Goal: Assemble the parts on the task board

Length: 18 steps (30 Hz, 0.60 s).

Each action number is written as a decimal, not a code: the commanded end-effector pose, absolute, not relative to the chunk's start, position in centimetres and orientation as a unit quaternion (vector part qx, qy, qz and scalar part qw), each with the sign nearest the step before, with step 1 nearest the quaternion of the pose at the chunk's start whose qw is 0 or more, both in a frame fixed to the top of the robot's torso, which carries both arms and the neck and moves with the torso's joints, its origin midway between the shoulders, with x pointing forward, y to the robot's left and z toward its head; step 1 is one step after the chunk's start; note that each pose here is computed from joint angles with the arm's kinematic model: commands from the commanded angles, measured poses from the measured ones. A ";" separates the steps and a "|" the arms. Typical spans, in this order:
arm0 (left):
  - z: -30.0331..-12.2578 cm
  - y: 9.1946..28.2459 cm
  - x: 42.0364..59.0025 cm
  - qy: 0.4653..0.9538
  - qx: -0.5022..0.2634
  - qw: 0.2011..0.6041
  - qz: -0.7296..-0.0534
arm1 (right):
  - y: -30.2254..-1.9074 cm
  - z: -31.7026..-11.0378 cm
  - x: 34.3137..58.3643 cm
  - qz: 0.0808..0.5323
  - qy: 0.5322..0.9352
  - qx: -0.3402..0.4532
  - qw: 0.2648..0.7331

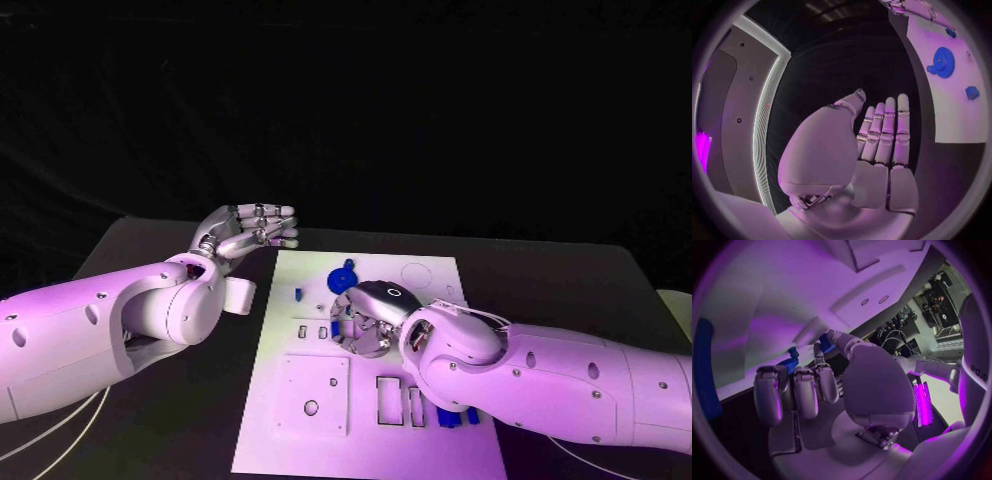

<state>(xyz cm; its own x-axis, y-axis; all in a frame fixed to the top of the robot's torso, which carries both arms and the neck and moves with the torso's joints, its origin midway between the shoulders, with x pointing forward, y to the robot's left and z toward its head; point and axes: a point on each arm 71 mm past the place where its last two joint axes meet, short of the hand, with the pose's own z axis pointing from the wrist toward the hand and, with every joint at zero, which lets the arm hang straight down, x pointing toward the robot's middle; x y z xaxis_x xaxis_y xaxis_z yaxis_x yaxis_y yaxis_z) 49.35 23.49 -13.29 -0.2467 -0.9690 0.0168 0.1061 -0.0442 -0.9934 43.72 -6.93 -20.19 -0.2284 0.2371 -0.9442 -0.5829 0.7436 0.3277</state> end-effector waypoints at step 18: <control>-13.2 23.4 49.3 0.522 -0.411 0.448 -0.598 | -6.6 -20.1 43.6 0.345 0.700 -0.127 0.613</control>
